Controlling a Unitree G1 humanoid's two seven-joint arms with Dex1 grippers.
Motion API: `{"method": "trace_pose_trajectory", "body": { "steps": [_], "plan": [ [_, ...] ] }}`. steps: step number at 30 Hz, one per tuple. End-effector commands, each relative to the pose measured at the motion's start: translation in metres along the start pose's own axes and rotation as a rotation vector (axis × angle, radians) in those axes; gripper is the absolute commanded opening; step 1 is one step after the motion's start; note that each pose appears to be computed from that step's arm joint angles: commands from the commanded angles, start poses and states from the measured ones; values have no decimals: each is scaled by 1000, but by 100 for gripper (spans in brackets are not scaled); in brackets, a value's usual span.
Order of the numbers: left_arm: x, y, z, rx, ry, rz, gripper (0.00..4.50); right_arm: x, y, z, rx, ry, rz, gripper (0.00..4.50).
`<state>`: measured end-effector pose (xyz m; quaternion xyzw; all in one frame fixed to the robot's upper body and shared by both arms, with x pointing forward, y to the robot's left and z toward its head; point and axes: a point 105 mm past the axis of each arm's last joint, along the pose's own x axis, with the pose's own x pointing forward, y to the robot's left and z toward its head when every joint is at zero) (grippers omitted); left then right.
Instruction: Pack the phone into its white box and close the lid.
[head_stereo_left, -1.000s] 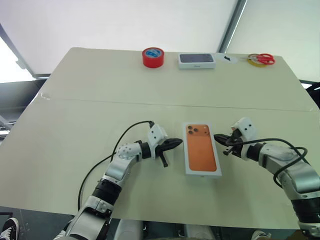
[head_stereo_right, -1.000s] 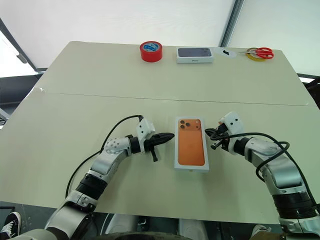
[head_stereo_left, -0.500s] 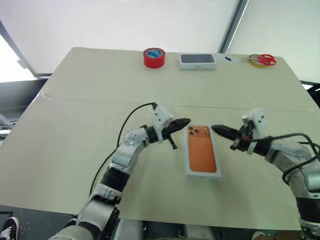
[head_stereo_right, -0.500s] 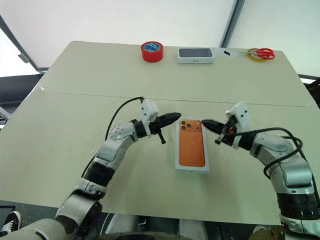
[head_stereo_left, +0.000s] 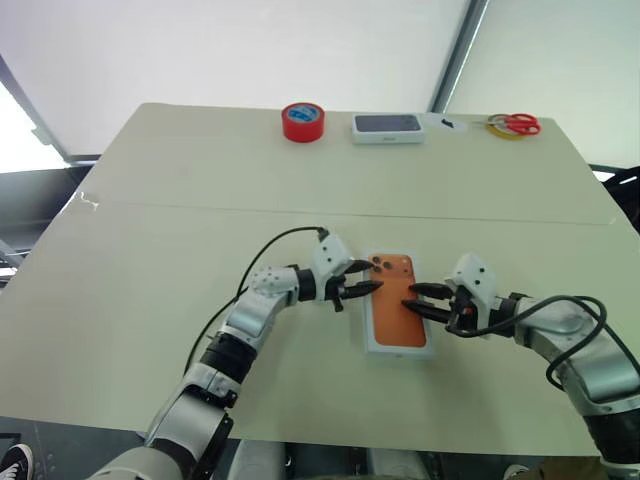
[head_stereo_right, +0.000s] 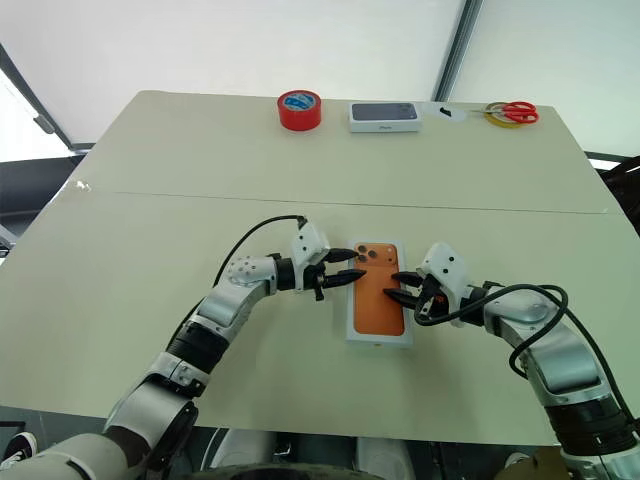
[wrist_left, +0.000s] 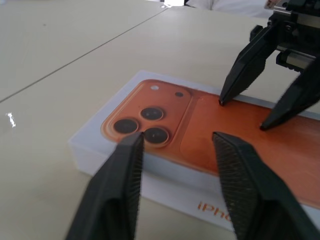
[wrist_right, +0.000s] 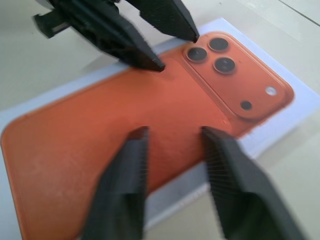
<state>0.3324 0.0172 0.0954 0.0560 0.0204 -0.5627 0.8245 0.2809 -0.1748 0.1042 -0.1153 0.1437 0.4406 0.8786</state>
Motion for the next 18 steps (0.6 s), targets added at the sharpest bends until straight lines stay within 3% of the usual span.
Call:
{"method": "trace_pose_trajectory", "body": {
  "steps": [1, 2, 3, 6, 9, 18],
  "plan": [
    [-39, 26, 29, 50, -67, 105, 424, -17, -16, 25, -7, -98, -33, 379],
    [-51, 29, 32, 68, -60, 123, 450, -22, -20, 27, -15, -106, -36, 440],
    [-62, 32, 31, 80, -35, 143, 450, -26, -24, 30, -15, -116, -41, 446],
    [-105, 42, 26, 101, 55, 205, 450, -43, -30, 37, -45, -131, -19, 446],
    [-140, 41, 27, 90, 80, 238, 450, -55, -37, 22, -138, -35, -15, 446],
    [-197, 31, 8, 81, 172, 353, 450, -84, -65, 2, -216, 93, -42, 446]
  ]
}}
